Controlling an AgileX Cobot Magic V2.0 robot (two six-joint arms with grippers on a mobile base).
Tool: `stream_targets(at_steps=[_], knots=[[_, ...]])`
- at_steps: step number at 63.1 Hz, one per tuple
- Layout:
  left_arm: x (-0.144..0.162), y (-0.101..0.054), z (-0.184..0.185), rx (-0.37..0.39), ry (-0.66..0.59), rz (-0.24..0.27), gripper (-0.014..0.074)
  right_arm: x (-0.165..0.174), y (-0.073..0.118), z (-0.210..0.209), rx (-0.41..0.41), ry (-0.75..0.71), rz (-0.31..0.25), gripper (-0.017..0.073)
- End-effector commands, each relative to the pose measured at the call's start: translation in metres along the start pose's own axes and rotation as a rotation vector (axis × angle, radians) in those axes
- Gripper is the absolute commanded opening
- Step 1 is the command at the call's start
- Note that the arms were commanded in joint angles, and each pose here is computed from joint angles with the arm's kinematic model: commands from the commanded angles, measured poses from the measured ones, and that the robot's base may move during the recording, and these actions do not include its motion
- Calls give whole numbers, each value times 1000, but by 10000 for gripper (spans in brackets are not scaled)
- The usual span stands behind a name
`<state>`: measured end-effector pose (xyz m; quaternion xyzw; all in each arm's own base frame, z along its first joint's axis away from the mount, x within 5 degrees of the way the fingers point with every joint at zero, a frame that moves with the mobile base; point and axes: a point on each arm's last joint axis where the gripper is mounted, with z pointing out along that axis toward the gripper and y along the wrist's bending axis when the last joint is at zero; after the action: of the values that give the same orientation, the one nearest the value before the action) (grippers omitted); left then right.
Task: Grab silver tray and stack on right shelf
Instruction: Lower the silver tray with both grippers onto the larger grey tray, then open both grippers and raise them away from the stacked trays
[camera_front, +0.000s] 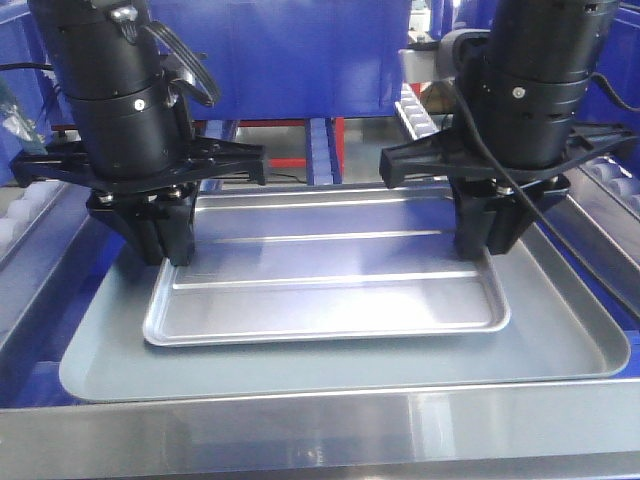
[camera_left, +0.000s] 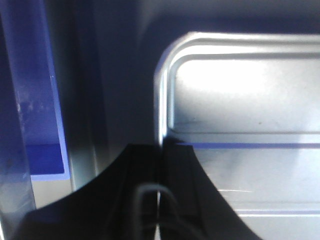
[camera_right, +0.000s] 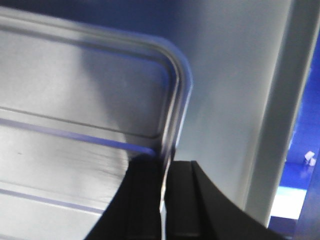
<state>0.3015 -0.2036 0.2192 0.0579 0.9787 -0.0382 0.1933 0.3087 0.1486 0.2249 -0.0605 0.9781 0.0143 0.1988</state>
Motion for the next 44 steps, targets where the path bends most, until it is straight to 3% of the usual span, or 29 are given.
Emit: stream_targets(at_steps=[1, 10, 15, 20, 35, 41, 44], knots=[[-14, 3, -24, 12, -102, 28, 101, -10, -6, -21, 18, -78, -46, 153], [-13, 2, -23, 19, -98, 20, 375, -10, -7, -21, 22, -71, -46, 370], [-13, 3, -23, 18, -93, 19, 433, -9, -7, -21, 25, -65, -46, 468], [-12, 2, -24, 16, -88, 18, 431, -9, -8, -23, 28, -61, -45, 511], [-9, -2, -59, 55, -147, 34, 418, -7, -11, -49, 18, -105, -36, 506], [-4, -1, -87, 77, -189, 40, 355, -4, -14, -68, 8, -139, -31, 448], [1, -1, -100, 81, -221, 67, 316, -2, -14, -78, 2, -157, -33, 397]])
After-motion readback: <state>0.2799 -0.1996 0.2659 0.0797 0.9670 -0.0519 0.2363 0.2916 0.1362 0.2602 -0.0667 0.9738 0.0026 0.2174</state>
